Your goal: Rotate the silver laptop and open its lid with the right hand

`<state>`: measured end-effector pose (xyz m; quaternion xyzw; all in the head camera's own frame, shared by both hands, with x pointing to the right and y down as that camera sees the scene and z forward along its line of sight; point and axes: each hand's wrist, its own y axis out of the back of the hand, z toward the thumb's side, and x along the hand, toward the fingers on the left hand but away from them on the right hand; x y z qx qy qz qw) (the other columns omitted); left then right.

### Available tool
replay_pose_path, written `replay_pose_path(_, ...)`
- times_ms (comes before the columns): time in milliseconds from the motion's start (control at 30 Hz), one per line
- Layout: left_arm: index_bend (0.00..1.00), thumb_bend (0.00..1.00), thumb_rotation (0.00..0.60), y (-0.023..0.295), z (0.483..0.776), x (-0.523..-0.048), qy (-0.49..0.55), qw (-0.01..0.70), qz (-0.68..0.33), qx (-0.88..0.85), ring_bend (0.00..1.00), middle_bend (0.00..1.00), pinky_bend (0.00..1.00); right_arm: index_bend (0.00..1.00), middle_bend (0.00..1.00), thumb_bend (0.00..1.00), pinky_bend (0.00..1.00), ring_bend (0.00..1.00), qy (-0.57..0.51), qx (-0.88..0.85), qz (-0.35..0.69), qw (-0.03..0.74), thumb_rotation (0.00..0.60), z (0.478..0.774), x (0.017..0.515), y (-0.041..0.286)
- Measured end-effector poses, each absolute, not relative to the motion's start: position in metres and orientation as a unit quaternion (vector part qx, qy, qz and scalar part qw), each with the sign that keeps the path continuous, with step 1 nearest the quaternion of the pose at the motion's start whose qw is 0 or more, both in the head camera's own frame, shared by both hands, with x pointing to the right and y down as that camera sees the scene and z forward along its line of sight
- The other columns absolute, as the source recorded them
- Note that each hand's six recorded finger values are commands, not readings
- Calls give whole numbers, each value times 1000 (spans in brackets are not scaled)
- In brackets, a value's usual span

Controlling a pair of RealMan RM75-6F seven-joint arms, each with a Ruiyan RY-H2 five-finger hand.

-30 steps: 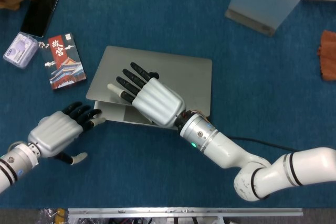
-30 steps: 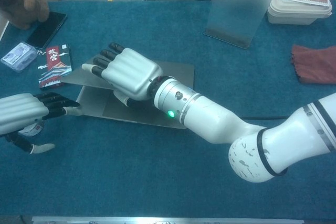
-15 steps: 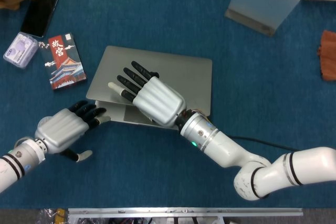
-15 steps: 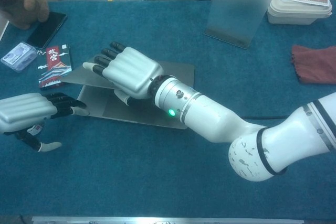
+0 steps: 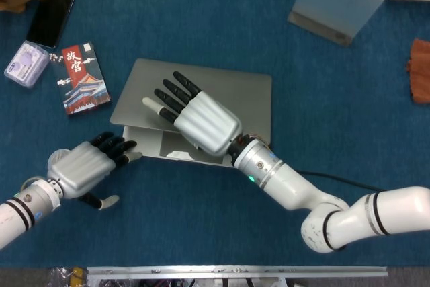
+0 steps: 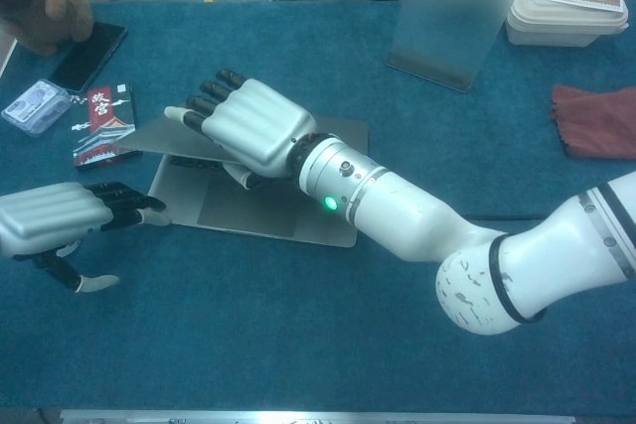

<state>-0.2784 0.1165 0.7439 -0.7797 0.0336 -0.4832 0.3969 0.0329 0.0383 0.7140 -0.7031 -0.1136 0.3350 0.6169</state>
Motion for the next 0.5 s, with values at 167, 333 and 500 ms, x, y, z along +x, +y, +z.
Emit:
replay_pose_path(167, 77, 318, 358, 117, 745, -277, 31, 397, -482, -780, 0, 27, 0, 0, 109, 533, 32, 0, -129, -699, 340, 616, 509, 710, 37, 27)
replay_pose_path(333, 77, 318, 359, 118, 745, -276, 29, 398, -482, -780, 0, 27, 0, 0, 109, 533, 32, 0, -148, -692, 346, 616, 510, 703, 42, 12)
replay_pose_path(500, 77, 318, 358, 119, 746, -275, 23, 398, -482, -780, 0, 27, 0, 0, 109, 533, 32, 0, -172, -684, 357, 613, 509, 696, 49, -7)
